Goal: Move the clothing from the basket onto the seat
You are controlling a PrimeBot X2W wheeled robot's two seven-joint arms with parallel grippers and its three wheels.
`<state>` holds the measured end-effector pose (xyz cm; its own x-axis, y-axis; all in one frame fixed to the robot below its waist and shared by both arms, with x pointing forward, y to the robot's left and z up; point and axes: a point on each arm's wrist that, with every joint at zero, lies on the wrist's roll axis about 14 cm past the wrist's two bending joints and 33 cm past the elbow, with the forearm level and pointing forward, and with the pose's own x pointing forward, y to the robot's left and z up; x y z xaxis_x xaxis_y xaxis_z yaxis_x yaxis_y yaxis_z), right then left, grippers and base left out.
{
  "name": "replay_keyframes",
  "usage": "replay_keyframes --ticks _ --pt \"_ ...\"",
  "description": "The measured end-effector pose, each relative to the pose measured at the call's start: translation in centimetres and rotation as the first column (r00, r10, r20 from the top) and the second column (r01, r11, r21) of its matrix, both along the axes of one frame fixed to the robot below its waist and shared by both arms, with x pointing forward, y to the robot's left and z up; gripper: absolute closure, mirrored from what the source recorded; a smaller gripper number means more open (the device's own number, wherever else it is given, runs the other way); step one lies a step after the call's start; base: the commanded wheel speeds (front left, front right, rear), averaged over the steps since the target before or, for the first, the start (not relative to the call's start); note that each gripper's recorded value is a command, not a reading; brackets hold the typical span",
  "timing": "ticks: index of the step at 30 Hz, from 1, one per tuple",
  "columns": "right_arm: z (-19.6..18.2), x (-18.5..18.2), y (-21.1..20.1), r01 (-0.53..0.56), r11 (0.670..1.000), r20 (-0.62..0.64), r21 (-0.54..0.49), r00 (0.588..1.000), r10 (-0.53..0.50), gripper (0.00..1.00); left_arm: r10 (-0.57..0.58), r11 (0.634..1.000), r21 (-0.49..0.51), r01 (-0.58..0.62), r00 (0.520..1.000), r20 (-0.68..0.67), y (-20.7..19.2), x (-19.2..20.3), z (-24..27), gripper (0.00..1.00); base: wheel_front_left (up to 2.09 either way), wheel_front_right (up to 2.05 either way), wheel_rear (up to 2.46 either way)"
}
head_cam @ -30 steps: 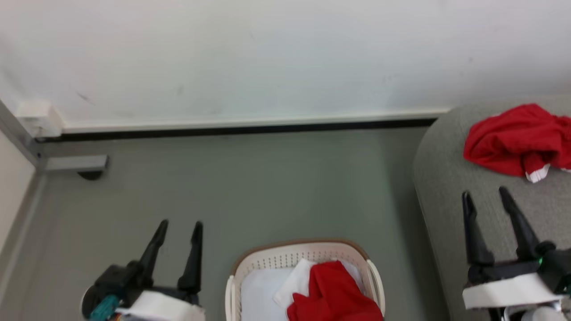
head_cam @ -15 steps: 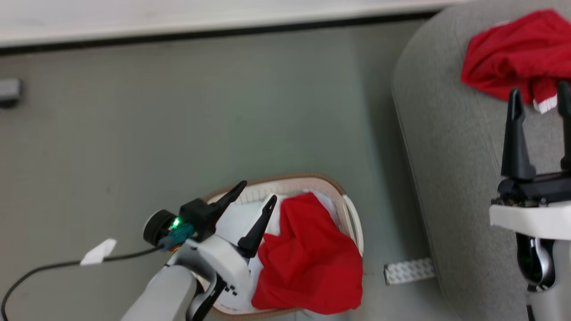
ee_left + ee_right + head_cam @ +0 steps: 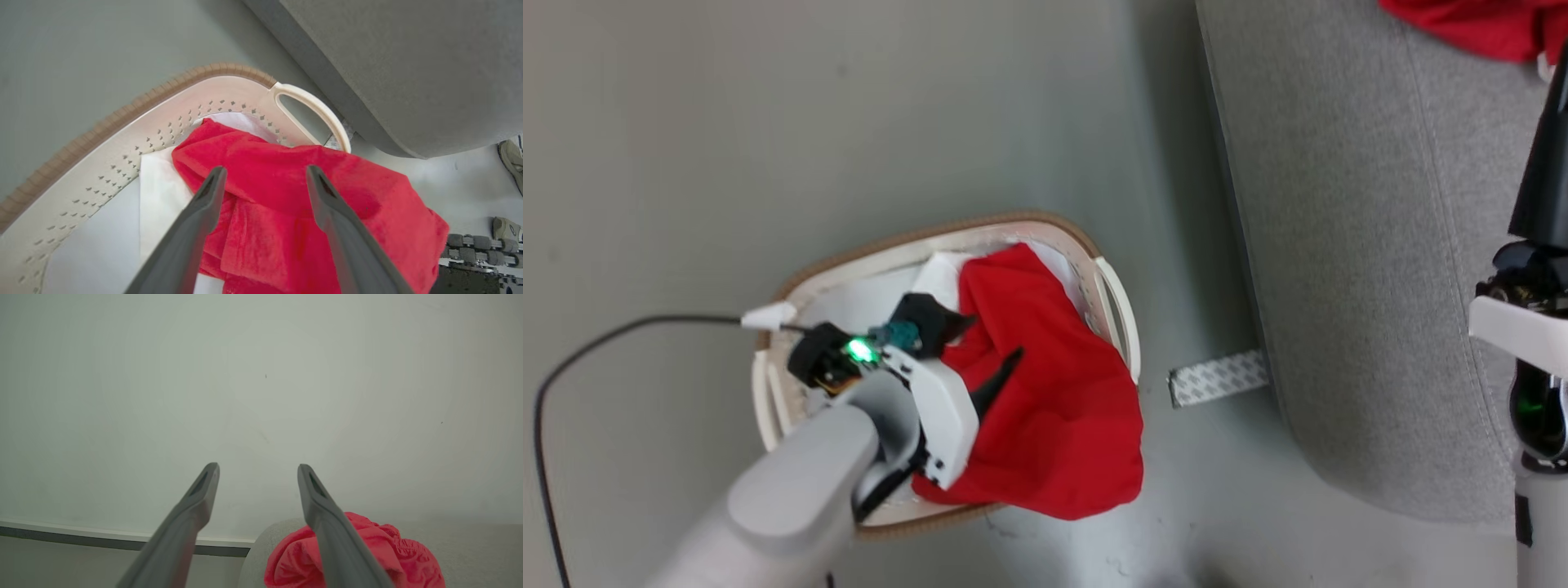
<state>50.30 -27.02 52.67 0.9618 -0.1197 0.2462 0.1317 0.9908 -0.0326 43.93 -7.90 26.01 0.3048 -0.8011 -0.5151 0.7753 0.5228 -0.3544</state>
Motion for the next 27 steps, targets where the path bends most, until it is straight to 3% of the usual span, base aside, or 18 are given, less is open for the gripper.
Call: replay_keyframes --ticks 10,18,23,27 --pt "-1.6 1.0 -2.8 0.062 0.998 -0.008 -0.017 0.998 -0.062 0.00 -0.091 0.985 0.129 0.111 0.985 -0.147 -0.6 -0.4 -9.4 0.00 0.00 0.00 0.00" --pt "-3.6 0.1 -4.5 0.113 0.993 -0.064 -0.033 0.991 -0.115 0.00 -0.147 0.973 0.147 0.176 0.971 -0.190 -2.1 -1.6 -13.6 0.00 0.00 0.00 0.00" --pt "-4.9 -0.3 -4.5 0.118 0.993 -0.100 -0.028 0.988 -0.120 0.00 -0.205 0.951 0.195 0.240 0.961 -0.184 -1.9 -2.2 -14.9 0.00 0.00 0.00 0.00" --pt "-5.6 -0.6 -4.5 0.119 0.993 -0.118 -0.024 0.986 -0.121 0.00 -0.275 0.910 0.263 0.321 0.941 -0.197 -1.1 -3.3 -15.9 0.00 0.00 0.00 0.00"
